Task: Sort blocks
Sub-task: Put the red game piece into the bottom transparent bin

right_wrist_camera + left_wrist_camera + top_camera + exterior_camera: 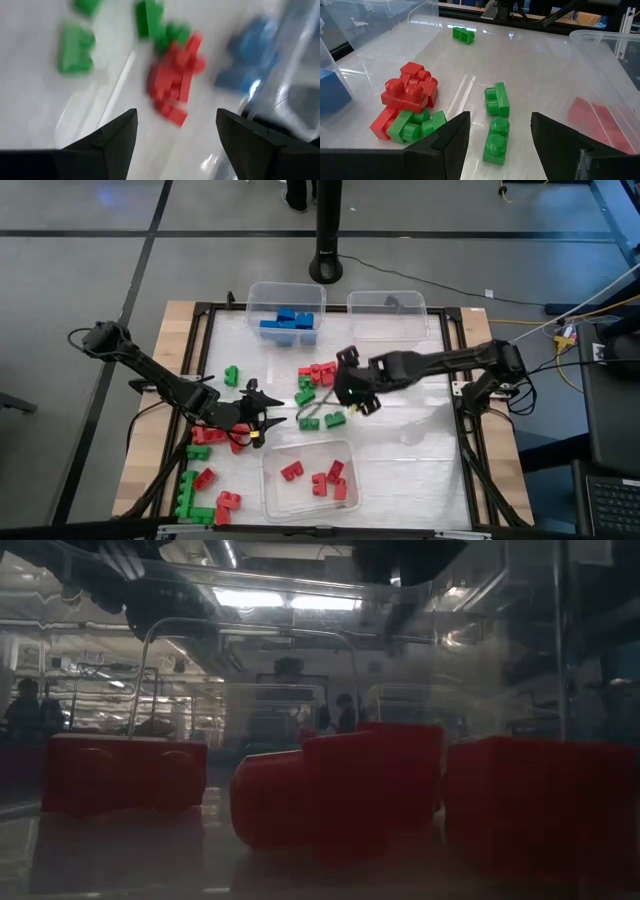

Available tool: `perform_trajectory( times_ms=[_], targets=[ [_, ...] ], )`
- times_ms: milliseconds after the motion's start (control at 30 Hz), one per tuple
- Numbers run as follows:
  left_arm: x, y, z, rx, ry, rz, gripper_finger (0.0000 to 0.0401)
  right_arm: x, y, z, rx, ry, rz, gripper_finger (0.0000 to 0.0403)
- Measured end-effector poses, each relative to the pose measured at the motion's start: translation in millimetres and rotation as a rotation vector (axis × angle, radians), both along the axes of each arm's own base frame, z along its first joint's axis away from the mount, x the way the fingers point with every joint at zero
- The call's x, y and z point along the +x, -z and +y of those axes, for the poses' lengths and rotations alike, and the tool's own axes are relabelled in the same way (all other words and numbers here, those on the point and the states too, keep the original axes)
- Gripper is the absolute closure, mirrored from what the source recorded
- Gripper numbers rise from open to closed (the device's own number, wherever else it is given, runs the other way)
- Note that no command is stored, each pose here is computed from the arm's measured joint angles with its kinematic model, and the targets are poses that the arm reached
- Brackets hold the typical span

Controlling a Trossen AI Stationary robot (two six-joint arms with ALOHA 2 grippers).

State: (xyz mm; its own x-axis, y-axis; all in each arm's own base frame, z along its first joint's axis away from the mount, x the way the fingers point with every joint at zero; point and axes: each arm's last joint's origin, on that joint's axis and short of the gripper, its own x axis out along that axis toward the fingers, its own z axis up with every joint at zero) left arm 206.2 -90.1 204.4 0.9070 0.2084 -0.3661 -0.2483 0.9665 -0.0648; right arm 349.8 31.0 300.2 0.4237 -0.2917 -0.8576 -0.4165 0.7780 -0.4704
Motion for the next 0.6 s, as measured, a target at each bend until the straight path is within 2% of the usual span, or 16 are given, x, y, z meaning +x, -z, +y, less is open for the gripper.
perform_trajectory(
  times_ms=[100,233,400,600],
  targets=[
    [-0.1,0.3,0.2,0.002,0.000,0.004,0.0203,0.3,20.3,-21.4,-0.003,-0.001,0.050,0.0134],
    [-0.7,1.6,0.6,0.009,-0.001,0.017,0.0203,-3.5,45.7,-40.6,-0.048,-0.081,0.126,0.0134],
    [-0.7,1.6,0.6,0.010,0.000,0.018,0.0203,-5.9,72.4,-57.6,-0.098,-0.204,0.156,0.0134],
    [-0.7,1.5,0.5,0.010,-0.001,0.017,0.0203,-7.0,92.3,-75.2,-0.112,-0.253,0.113,0.0134]
  ],
)
